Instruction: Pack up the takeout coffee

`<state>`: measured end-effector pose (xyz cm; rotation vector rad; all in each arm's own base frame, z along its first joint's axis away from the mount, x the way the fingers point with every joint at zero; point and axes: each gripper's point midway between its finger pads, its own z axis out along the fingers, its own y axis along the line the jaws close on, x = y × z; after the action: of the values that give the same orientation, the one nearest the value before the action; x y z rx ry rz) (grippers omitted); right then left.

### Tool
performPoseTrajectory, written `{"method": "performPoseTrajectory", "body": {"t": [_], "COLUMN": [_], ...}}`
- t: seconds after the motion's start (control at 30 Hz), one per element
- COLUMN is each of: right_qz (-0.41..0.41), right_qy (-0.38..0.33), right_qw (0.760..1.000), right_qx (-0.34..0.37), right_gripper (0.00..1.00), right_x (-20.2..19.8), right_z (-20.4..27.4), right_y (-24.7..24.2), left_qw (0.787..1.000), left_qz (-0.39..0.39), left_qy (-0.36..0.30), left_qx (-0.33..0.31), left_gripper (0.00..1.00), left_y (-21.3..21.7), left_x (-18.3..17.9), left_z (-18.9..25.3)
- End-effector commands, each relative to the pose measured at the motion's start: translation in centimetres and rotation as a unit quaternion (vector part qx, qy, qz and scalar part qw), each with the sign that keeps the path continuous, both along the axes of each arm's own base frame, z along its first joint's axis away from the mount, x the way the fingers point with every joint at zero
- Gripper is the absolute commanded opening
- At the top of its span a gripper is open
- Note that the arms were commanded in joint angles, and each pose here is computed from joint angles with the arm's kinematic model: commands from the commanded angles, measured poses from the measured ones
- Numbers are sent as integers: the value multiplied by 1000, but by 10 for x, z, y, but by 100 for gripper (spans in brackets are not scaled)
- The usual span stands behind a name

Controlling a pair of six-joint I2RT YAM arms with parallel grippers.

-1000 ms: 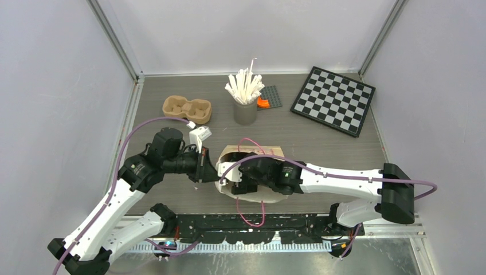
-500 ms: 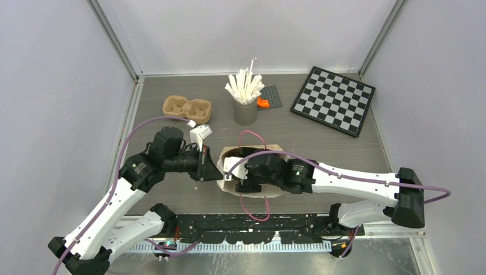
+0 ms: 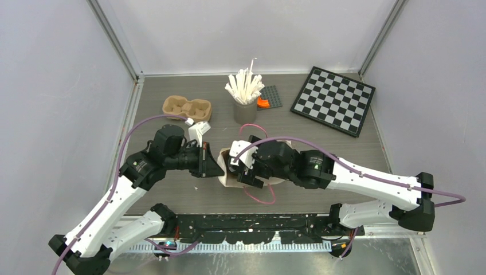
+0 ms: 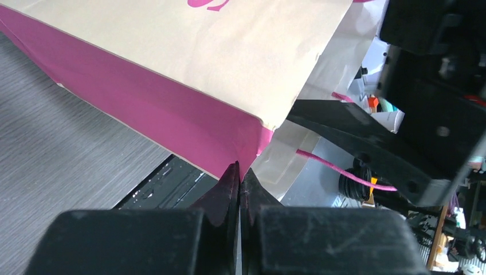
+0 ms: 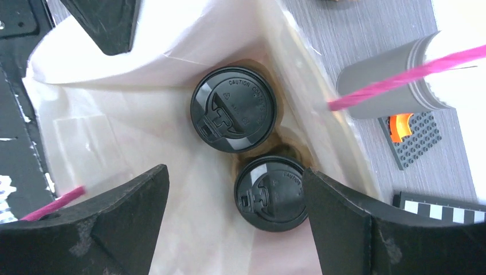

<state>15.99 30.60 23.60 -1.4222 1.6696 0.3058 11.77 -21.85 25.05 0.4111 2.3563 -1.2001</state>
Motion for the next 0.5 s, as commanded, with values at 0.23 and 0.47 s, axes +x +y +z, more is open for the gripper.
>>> {"method": "performPoseTrajectory", "body": {"t": [0.23,0.47], "right_qz": [-88,-112], "right_qy": [37,41], "right_qw": [991,981], "right_qx": [95,152], "right_gripper": [90,90], "right_x": [1,2], "right_z": [68,109], "right_y": [-13,-17], "left_qw": [998,993], "left_qz": [63,102], "left_qy": [0,40], "left_qx": [-30,-35], "left_gripper": [4,6], "left_y": [-8,-15], "left_x": [23,37], "left_z": [23,26]}}
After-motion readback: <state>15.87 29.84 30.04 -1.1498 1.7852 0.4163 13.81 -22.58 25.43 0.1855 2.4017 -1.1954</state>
